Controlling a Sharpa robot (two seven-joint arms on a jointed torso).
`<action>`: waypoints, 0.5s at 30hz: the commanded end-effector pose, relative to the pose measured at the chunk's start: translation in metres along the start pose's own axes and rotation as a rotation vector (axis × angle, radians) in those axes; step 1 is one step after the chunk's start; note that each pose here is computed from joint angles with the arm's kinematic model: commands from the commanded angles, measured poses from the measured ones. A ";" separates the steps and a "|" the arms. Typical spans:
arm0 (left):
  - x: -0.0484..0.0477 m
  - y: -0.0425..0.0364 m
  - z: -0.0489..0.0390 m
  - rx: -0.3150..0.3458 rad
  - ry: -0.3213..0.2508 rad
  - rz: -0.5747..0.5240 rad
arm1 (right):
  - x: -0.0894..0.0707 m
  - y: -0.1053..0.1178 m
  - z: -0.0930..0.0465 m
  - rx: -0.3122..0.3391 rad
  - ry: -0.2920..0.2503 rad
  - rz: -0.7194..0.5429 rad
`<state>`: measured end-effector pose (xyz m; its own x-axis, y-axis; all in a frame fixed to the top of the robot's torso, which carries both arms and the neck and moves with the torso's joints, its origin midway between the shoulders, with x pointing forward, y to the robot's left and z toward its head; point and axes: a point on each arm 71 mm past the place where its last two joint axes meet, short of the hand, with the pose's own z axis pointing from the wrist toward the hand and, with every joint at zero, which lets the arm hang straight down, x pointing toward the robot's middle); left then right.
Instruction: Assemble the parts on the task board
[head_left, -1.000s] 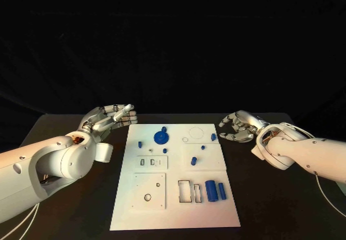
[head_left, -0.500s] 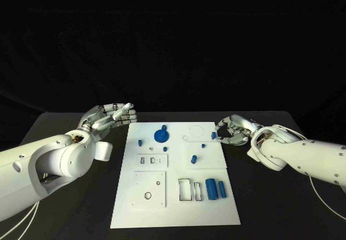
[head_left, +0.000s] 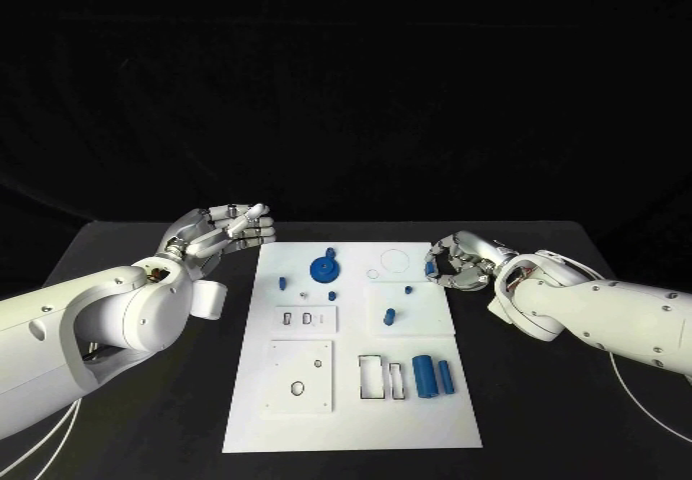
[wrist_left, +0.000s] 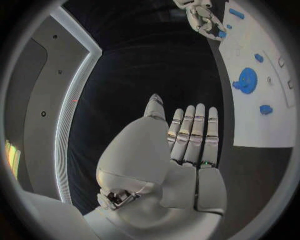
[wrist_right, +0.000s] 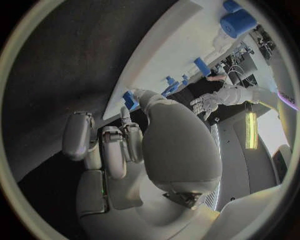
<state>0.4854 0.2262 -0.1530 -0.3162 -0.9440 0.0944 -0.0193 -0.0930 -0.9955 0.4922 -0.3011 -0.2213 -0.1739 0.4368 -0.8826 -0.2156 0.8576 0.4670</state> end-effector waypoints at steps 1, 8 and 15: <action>0.0021 -0.0006 0.0003 0.005 0.015 -0.001 | 0.002 0.000 0.001 -0.009 0.011 -0.013; 0.0016 -0.0004 0.0003 0.003 0.014 0.000 | 0.002 0.000 0.002 -0.005 0.007 -0.013; 0.0013 -0.0004 0.0003 0.002 0.013 0.000 | 0.003 0.001 0.003 -0.010 0.005 -0.011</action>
<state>0.4856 0.2267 -0.1534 -0.3149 -0.9445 0.0934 -0.0223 -0.0910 -0.9956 0.4948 -0.2998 -0.2229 -0.1722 0.4348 -0.8839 -0.2140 0.8594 0.4644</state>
